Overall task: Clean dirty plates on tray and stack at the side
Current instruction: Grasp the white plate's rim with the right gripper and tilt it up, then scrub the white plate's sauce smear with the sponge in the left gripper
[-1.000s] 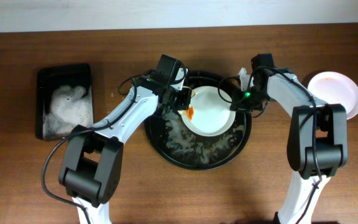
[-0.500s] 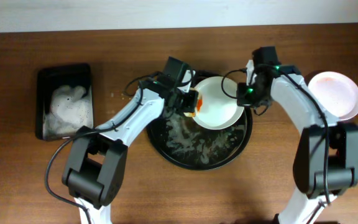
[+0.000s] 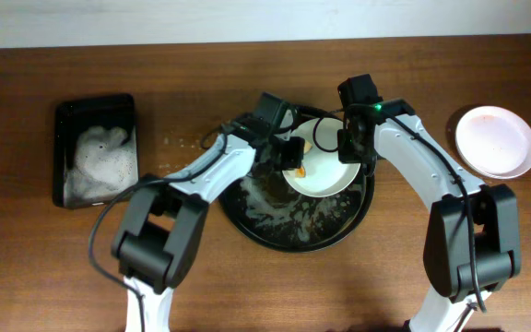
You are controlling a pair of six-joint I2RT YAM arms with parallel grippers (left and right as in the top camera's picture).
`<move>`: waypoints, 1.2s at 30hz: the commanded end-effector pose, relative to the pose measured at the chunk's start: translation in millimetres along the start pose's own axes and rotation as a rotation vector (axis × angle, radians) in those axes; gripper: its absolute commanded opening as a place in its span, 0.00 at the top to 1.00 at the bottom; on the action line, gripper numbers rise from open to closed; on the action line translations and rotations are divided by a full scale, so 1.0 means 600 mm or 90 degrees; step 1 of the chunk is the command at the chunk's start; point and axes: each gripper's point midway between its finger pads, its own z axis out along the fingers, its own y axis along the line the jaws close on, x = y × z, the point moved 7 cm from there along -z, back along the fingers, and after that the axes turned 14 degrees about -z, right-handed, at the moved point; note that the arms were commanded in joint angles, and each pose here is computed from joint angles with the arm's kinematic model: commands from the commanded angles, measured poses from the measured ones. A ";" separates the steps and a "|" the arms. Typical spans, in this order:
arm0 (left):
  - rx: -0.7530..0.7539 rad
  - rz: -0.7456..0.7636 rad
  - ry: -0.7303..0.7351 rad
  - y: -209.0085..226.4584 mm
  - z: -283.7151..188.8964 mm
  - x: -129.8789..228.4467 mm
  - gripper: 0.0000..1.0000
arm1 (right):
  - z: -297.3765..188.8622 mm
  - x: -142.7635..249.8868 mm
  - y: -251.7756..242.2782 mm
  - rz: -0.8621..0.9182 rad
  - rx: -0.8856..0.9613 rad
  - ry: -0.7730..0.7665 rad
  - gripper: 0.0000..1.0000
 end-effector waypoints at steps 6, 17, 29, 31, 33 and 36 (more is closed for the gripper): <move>-0.046 -0.003 0.029 0.032 0.060 0.023 1.00 | -0.017 -0.001 -0.015 0.001 0.058 0.002 0.96; -0.123 -0.007 0.006 0.031 0.029 0.005 0.96 | -0.022 0.001 -0.011 -0.018 0.102 0.007 0.96; 0.016 0.003 0.030 -0.062 0.038 0.011 1.00 | -0.022 0.001 -0.011 -0.018 0.102 0.007 0.96; 0.009 0.008 0.041 -0.060 0.058 0.022 1.00 | -0.022 0.001 -0.011 -0.018 0.102 0.007 0.96; -0.003 0.028 0.054 -0.052 0.083 0.034 1.00 | -0.022 0.001 -0.010 -0.019 0.102 0.007 0.96; -0.055 0.031 0.053 -0.026 0.100 0.039 1.00 | -0.024 0.001 -0.005 -0.025 0.103 0.005 0.96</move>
